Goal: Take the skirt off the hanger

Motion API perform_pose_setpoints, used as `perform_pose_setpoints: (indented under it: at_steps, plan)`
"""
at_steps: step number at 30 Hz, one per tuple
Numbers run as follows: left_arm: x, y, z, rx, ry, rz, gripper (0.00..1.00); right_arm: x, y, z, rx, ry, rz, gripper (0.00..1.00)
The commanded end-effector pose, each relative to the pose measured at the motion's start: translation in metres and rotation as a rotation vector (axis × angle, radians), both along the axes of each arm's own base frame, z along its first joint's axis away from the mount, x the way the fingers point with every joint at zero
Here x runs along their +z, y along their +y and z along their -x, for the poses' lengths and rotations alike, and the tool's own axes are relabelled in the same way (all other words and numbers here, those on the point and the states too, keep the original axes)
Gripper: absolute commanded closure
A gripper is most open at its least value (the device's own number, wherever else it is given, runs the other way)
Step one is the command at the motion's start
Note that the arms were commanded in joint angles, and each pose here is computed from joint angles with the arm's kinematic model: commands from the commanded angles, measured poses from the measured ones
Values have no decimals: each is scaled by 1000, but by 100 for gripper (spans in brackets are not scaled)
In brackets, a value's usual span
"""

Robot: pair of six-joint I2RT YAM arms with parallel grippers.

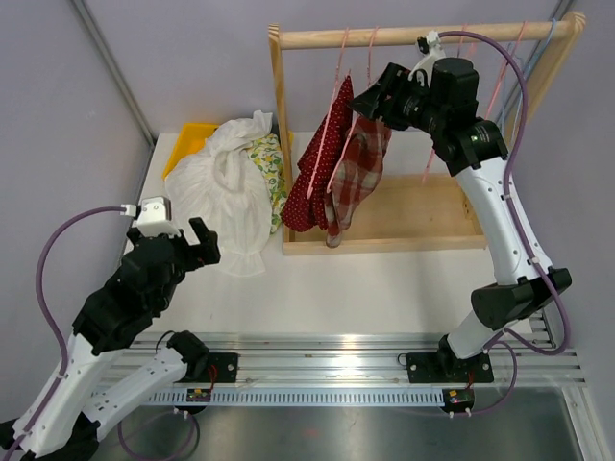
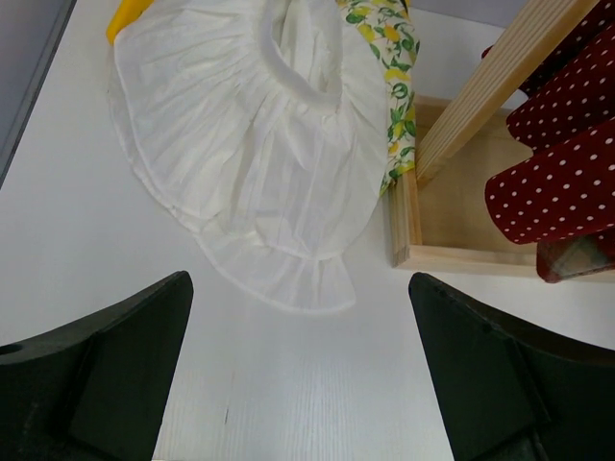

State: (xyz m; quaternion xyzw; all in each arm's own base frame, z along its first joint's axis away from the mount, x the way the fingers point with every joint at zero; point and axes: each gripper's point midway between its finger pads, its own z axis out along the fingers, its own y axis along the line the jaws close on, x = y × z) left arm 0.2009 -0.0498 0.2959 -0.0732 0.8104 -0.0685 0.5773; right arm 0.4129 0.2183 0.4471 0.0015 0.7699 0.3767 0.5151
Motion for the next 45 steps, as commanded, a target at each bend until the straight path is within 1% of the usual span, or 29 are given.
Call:
perform_pose_setpoints:
  at_steps: [1, 3, 4, 5, 6, 7, 9, 13, 14, 16, 17, 20, 21, 23, 25, 26, 27, 28, 29, 31, 32, 33, 35, 36, 37, 40, 45]
  plan:
    - [-21, -1, 0, 12, 51, -15, 1, 7, 17, -6, 4, -36, -16, 35]
    - [-24, -3, -1, 10, 55, -14, 1, 7, 19, -6, -2, -33, -9, 44]
    - [-25, -3, -1, 6, 54, -10, 1, 8, 20, -5, -1, -37, -8, 54]
    - [-26, -4, -1, 4, 54, -10, 1, 9, 19, -6, -9, -39, -8, 62]
    - [-26, -4, -1, 3, 53, -6, 1, 9, 17, -4, -15, -36, -6, 74]
    - [-26, -5, -1, -3, 52, -4, 1, 9, 16, -4, -21, -33, -2, 91]
    - [-21, -8, -2, -19, 40, -1, 1, 13, 10, 2, -39, -41, 9, 100]
    - [-3, -27, -2, -137, 15, 2, 1, 34, -4, 17, -64, -82, 29, 100]
    - [5, -30, -4, -154, -6, 9, 1, 52, -9, 25, -77, -122, 20, 100]
    - [31, -41, -3, -223, -62, 17, 1, 64, -15, 35, -81, -137, 27, 100]
    - [45, -46, -4, -249, -101, 25, 1, 87, -19, 44, -84, -182, 10, 100]
    - [91, -67, -2, -359, -189, 58, 1, 109, -26, 65, -75, -208, -1, 100]
    - [100, -79, 1, -421, -200, 68, 1, 114, -28, 70, -75, -216, -7, 100]
    - [126, -98, -2, -487, -243, 81, 1, 124, -33, 83, -80, -233, -22, 100]
    - [136, -126, 2, -596, -260, 98, 1, 127, -36, 92, -81, -234, -34, 100]
    - [148, -138, 3, -633, -306, 122, 1, 128, -38, 101, -77, -237, -41, 100]
    - [152, -155, 14, -713, -320, 137, 1, 128, -40, 104, -78, -233, -47, 100]
    - [156, -166, 18, -751, -338, 148, 1, 128, -41, 109, -76, -223, -62, 100]
    - [159, -191, 26, -826, -360, 154, 1, 127, -41, 118, -61, -220, -73, 100]
    - [165, -218, 35, -890, -397, 166, 1, 127, -41, 128, -45, -203, -101, 100]
    - [156, -238, 36, -931, -388, 133, 1, 128, -41, 138, -28, -204, -115, 100]
    - [152, -258, 50, -988, -388, 127, 1, 128, -41, 142, -24, -201, -122, 100]
    - [154, -282, 59, -1033, -421, 127, 1, 130, -42, 154, -5, -199, -142, 100]
    - [142, -303, 66, -1067, -401, 115, 1, 129, -43, 156, -3, -195, -144, 100]
    - [146, -312, 69, -1081, -417, 135, 1, 130, -43, 160, 2, -190, -152, 100]
    - [136, -340, 72, -1105, -400, 134, 1, 132, -44, 170, 15, -184, -165, 100]
    - [124, -355, 63, -1046, -386, 103, 1, 136, -46, 189, 44, -183, -191, 100]
